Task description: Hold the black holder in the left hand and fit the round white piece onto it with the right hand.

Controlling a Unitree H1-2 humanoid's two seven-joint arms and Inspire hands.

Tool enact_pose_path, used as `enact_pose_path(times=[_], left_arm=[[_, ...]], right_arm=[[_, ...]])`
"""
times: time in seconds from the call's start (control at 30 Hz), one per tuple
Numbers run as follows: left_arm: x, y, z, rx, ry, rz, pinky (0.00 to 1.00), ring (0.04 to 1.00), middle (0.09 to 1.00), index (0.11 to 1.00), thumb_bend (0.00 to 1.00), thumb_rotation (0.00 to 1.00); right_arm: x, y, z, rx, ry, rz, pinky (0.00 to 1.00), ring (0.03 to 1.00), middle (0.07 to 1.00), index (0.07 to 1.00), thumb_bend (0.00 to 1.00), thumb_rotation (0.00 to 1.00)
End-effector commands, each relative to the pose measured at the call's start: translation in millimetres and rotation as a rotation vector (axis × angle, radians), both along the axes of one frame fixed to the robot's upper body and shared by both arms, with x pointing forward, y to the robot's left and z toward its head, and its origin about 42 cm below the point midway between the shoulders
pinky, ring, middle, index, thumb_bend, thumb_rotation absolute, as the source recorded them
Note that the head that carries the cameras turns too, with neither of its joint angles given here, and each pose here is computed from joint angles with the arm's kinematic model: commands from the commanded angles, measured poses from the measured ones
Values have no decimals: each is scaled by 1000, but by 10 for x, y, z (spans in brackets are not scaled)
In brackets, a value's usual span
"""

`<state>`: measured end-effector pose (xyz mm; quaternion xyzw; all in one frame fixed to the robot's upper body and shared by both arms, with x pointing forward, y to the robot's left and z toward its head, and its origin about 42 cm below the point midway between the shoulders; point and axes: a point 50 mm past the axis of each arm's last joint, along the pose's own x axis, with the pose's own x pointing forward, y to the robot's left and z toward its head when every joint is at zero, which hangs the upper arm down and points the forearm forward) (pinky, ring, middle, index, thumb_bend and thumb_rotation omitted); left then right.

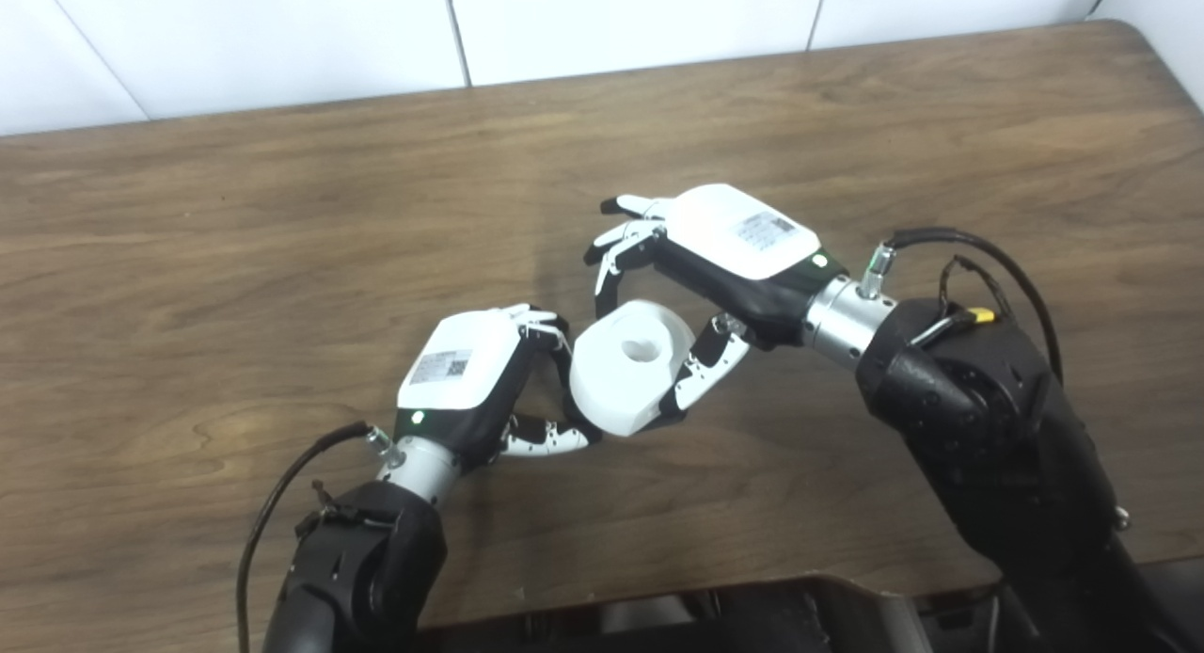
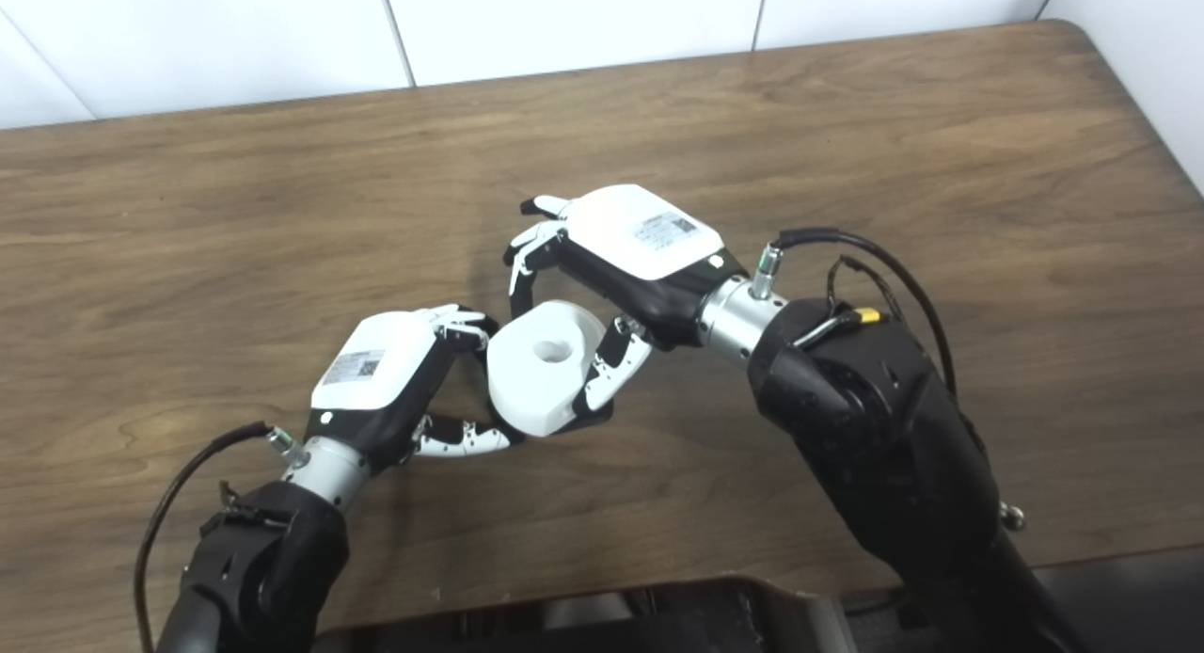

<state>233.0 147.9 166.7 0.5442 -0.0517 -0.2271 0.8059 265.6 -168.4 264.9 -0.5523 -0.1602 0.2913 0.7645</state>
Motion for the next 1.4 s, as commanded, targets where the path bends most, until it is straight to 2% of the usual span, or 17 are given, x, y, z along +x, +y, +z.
enact_pose_path(times=[0.0,0.63,0.87,0.9,0.93,1.0,1.37], left_arm=[[-23,-31,9,-1,9,-18,872,879,812,490,515,53],[-12,-54,-4,-4,5,-21,866,874,811,489,515,53],[-10,-66,-4,-10,11,-19,871,879,813,490,515,54],[-10,-67,-3,-8,11,-20,870,879,813,490,515,54],[-10,-69,-3,-7,11,-21,869,878,812,490,515,54],[-10,-78,-1,-6,11,-22,869,878,812,490,515,54],[-17,-96,13,-18,24,-21,876,884,813,490,514,54]], right_arm=[[45,-54,-18,-38,-13,-17,906,949,803,483,523,134],[-30,3,-18,-71,-2,14,897,940,802,485,525,138],[-22,-18,-17,-132,13,15,913,961,822,492,525,147],[-20,-21,-17,-139,18,16,914,963,825,559,694,169],[-19,-23,-18,-142,22,17,916,966,828,601,786,185],[-18,-31,-21,-147,26,15,917,966,829,637,869,198],[-19,-23,-6,-173,37,13,944,984,843,673,905,246]])
